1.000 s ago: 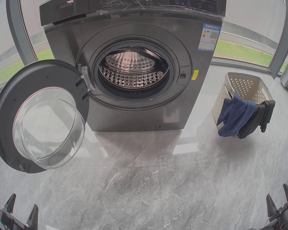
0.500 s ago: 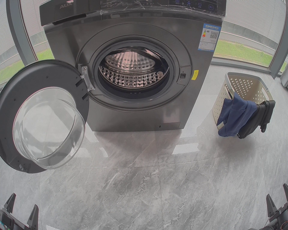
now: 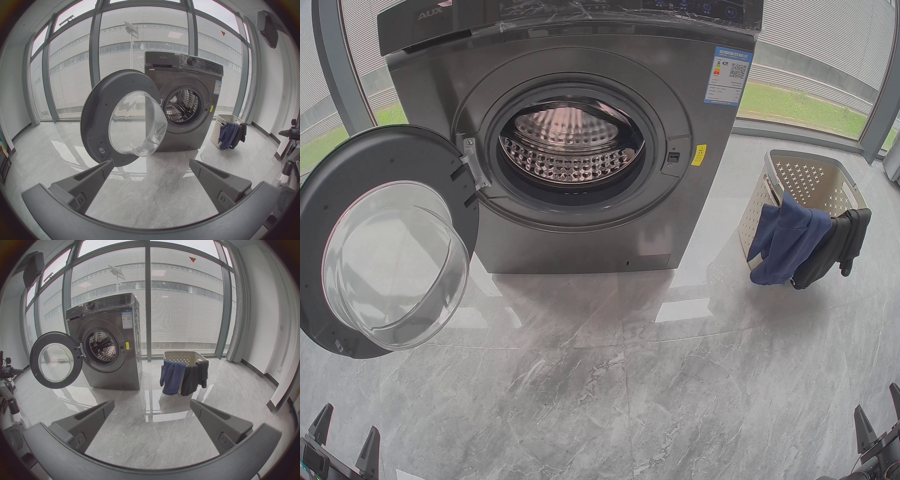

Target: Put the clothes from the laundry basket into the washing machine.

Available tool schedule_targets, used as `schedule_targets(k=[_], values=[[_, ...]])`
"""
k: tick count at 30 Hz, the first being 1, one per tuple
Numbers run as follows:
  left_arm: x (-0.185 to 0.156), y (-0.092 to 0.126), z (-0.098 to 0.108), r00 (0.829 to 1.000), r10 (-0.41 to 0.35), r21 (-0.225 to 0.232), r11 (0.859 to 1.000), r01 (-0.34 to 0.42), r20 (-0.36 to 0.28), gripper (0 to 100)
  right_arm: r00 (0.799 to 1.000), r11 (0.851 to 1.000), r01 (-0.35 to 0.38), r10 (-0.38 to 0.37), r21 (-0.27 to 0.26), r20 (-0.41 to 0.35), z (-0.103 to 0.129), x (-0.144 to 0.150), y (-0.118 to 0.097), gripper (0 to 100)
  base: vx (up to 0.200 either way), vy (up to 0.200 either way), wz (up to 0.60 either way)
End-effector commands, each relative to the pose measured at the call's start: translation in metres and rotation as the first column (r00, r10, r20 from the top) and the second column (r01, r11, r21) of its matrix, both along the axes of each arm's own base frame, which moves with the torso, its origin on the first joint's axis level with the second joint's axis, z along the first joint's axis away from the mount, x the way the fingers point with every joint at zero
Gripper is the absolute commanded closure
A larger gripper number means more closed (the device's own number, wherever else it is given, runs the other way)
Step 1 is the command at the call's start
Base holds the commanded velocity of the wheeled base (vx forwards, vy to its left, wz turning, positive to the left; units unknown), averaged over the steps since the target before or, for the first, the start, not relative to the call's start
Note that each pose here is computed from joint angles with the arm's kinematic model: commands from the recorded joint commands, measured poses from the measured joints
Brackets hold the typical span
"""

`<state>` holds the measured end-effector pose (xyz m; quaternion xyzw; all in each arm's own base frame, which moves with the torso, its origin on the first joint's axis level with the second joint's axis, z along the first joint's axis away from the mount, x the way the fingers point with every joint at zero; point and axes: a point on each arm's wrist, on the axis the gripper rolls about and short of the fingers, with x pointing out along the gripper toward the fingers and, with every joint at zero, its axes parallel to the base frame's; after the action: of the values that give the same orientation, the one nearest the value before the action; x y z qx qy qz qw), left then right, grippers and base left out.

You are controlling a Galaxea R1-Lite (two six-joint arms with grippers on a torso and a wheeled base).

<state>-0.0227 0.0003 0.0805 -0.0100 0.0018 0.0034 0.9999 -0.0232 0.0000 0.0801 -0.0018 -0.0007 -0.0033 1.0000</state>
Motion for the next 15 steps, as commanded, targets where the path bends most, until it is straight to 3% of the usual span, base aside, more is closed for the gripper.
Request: schedule_targets(k=[1,11,15], values=[[-0.0001,0.0000,-0.0053,1.000,0.001,-0.001,1.000,-0.001,0.001,0,1.000,1.000,0.001,-0.001,0.001,-0.006,-0.0051,0.0004,0.0000,0,0.000,-0.200,0.00],[-0.0001,0.0001,-0.0051,1.000,-0.001,-0.020,1.000,0.001,0.002,0,1.000,1.000,0.003,-0.003,0.001,-0.006,-0.0051,0.0004,0.0000,0,0.000,-0.200,0.00],[-0.0001,0.0001,-0.0051,1.000,0.002,-0.024,1.000,-0.002,0.002,0,1.000,1.000,0.003,-0.003,0.001,-0.006,-0.0051,0.0004,0.0000,0,0.000,-0.050,0.60]])
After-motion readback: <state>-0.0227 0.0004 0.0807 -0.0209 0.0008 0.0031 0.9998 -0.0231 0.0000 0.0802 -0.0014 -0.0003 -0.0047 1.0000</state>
